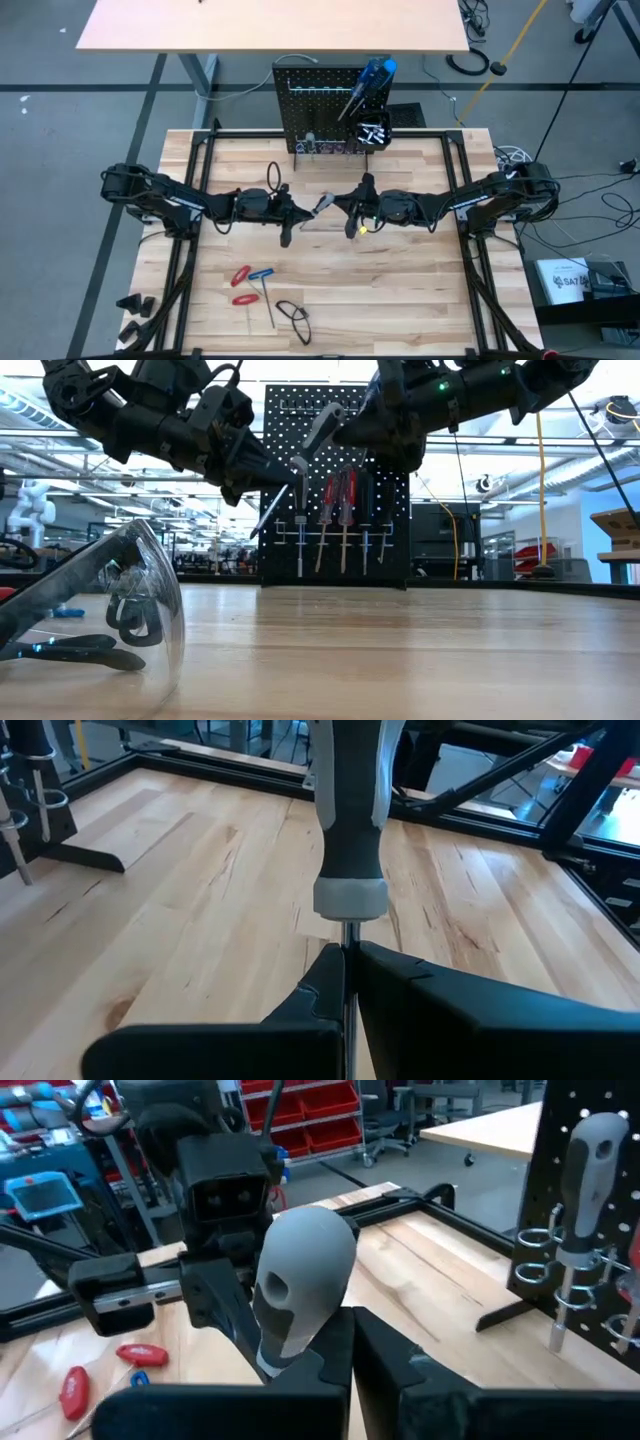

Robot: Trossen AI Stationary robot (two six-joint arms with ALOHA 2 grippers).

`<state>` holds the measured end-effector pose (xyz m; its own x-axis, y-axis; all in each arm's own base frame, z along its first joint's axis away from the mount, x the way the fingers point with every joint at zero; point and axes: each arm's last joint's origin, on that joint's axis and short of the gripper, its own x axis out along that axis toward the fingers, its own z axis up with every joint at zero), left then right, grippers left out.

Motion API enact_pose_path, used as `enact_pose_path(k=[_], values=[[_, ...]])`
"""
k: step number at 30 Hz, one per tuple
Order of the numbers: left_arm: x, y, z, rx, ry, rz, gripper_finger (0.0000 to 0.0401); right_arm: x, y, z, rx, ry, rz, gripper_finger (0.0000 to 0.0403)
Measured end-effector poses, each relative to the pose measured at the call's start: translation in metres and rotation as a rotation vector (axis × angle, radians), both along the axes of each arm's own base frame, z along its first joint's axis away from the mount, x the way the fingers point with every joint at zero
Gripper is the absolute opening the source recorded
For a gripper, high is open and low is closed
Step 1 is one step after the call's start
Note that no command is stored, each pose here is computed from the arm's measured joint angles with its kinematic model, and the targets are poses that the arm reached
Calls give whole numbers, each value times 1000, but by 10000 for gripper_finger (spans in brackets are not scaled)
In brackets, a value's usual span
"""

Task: Hang tools onto peg board
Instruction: Hang the gray screwdriver on the pegboard

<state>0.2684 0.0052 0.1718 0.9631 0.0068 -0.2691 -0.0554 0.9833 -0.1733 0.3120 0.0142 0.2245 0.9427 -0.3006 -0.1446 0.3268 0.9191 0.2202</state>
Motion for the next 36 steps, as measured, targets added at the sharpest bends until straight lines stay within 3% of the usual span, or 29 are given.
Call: enact_pose_path(k=[36], values=[[13, -8, 12, -14, -69, -84, 12, 3, 4, 7, -19, -74, 133, 0]])
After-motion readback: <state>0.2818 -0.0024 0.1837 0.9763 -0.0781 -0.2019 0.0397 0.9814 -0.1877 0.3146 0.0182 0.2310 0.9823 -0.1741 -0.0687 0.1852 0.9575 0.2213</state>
